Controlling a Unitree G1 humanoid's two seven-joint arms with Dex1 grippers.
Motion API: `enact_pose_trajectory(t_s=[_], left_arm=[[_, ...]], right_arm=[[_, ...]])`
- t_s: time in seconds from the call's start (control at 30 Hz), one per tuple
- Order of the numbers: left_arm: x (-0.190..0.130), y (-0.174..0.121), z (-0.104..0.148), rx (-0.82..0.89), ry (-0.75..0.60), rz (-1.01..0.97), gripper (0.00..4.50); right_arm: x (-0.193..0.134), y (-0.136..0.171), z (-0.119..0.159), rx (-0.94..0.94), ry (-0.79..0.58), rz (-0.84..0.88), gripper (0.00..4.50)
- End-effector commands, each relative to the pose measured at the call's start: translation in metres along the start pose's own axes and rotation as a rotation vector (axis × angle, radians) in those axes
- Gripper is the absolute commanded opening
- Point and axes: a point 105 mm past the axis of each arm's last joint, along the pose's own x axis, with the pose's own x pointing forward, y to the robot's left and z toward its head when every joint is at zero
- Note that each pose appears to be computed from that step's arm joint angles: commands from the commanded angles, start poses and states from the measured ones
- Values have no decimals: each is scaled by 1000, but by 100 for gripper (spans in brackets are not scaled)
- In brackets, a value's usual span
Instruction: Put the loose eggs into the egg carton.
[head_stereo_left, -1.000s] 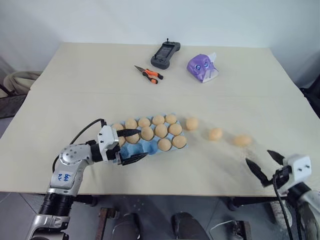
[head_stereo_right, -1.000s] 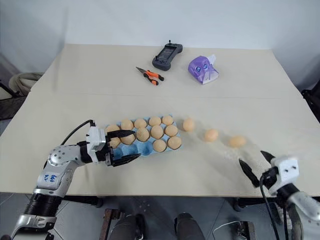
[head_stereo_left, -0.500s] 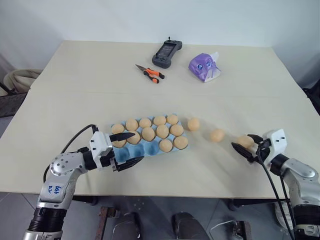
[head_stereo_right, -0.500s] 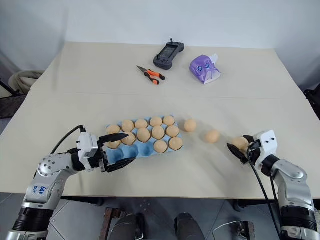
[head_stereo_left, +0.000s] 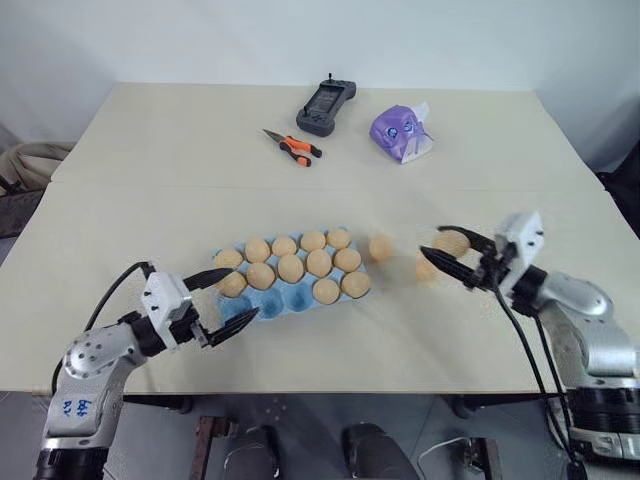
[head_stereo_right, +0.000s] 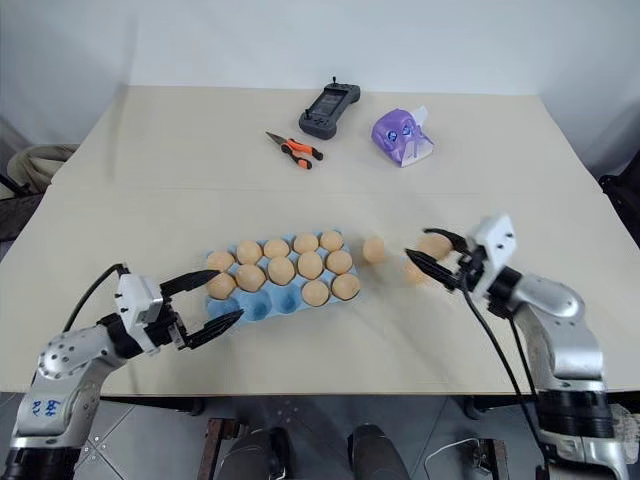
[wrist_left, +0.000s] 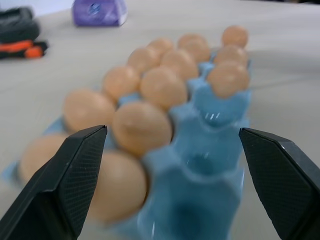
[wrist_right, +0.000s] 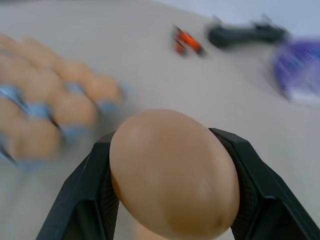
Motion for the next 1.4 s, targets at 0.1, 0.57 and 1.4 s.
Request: enact_pose_trajectory(t_s=[0.1, 0.57, 1.4], left_arm=[[-25, -4, 2, 31, 10, 77, 450], [-38, -11, 6, 22, 30, 153, 450], [56, -15, 21, 57, -76, -279, 450]], right_arm=[[75, 82, 9, 15, 1, 356, 256], [122, 132, -20, 12, 99, 541, 357], [-124, -7, -58, -53, 180, -449, 447]])
